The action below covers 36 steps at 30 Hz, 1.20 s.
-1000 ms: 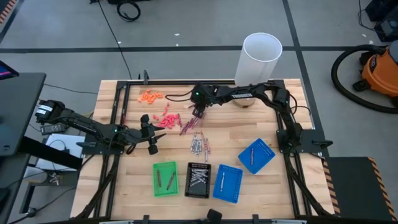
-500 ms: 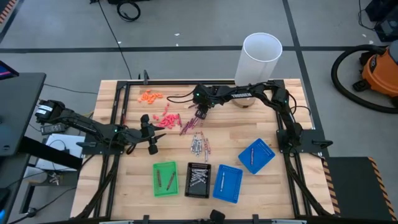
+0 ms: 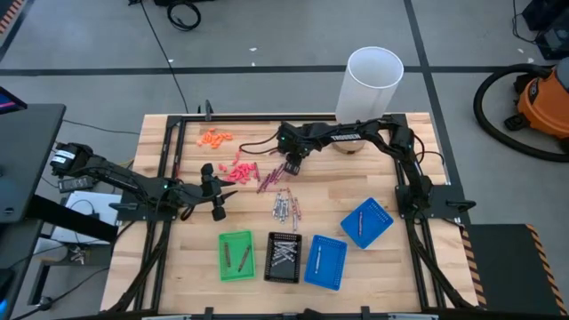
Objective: Sort crayons
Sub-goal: Put the black crayon into the black basket
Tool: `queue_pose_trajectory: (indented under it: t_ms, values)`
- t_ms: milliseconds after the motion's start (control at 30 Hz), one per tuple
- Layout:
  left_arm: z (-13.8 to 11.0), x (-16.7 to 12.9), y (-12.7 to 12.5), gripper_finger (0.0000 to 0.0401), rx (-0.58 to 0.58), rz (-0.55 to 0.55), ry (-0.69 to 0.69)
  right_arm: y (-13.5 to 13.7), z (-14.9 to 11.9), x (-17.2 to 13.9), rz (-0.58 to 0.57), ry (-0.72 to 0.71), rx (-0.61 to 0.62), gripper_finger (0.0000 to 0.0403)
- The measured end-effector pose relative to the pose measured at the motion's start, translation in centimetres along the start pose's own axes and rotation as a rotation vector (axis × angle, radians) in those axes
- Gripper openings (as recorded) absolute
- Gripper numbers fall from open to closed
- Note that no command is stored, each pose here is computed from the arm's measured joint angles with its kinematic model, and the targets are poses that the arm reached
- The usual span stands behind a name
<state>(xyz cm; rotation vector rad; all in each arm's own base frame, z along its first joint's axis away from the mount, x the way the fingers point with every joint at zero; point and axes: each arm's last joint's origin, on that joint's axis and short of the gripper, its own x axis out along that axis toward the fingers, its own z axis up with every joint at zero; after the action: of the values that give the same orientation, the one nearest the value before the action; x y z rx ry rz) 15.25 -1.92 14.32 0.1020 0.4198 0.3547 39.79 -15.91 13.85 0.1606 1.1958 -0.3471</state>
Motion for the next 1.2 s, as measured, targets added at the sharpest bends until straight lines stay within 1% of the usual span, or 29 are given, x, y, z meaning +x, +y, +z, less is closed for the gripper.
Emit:
queue_pose_trajectory:
  t_ms: [100,333,433,733,867,1067,1200]
  values:
    - [0.0,0.0,0.0,0.0137,0.0,0.0,0.0,0.1,-0.2,0.0,0.002,0.02,-0.003,0.0109]
    - [0.0,0.0,0.0,0.0137,0.0,0.0,0.0,0.6,-0.7,-0.1,0.003,0.075,-0.005,0.0039]
    - [0.0,0.0,0.0,0.0137,0.0,0.0,0.0,0.8,-0.8,-0.1,-0.005,0.09,-0.012,0.0023]
    - [0.0,0.0,0.0,0.0137,0.0,0.0,0.0,1.4,-0.5,-0.7,-0.021,0.132,-0.009,0.0033]
    - [0.0,0.0,0.0,0.0137,0.0,0.0,0.0,2.1,-0.1,-1.5,-0.033,0.173,-0.032,0.0033]
    - [0.0,0.0,0.0,0.0137,0.0,0.0,0.001,3.1,1.2,-3.2,-0.033,0.154,-0.044,0.0033]
    - [0.0,0.0,0.0,0.0137,-0.003,0.0,0.001,4.4,1.9,-4.0,-0.027,0.134,-0.058,0.0033]
